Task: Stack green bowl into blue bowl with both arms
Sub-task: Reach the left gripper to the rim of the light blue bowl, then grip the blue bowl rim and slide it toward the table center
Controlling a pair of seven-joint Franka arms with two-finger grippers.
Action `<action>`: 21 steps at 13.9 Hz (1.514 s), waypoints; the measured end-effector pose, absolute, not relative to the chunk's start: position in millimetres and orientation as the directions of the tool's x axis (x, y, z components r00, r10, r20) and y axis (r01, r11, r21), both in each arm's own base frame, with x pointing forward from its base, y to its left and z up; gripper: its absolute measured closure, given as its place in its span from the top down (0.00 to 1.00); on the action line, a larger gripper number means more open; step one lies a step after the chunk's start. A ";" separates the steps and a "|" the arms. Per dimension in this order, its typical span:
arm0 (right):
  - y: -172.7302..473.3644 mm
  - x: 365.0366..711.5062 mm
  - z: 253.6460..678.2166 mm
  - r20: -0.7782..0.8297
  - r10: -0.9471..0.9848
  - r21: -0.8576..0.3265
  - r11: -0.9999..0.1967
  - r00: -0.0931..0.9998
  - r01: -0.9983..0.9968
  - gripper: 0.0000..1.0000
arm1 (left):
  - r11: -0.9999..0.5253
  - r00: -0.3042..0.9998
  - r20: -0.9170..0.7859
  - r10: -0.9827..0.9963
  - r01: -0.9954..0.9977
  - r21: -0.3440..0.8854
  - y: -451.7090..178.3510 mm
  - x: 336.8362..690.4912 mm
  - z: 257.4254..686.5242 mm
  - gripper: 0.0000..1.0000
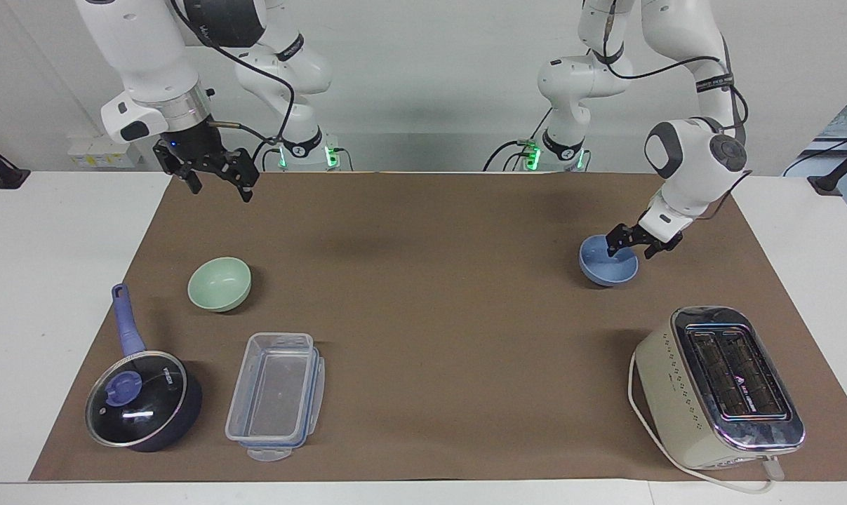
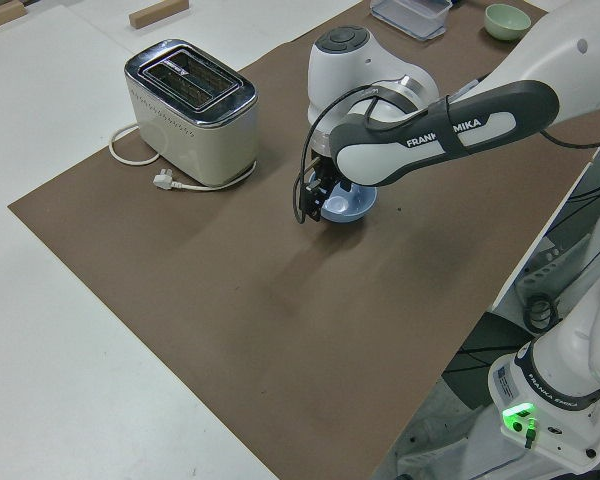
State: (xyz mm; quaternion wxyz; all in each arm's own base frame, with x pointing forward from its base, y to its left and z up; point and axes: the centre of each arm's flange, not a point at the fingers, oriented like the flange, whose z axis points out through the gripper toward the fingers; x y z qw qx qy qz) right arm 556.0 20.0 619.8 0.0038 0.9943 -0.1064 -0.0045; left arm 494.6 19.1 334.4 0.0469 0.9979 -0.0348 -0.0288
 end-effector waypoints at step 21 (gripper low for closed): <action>15.7 556.1 619.8 -0.008 -0.219 0.009 -0.976 0.976 -0.219 1.00 | -0.986 0.992 -0.117 -0.051 -0.031 0.166 21.6 519.9 430.9 0.06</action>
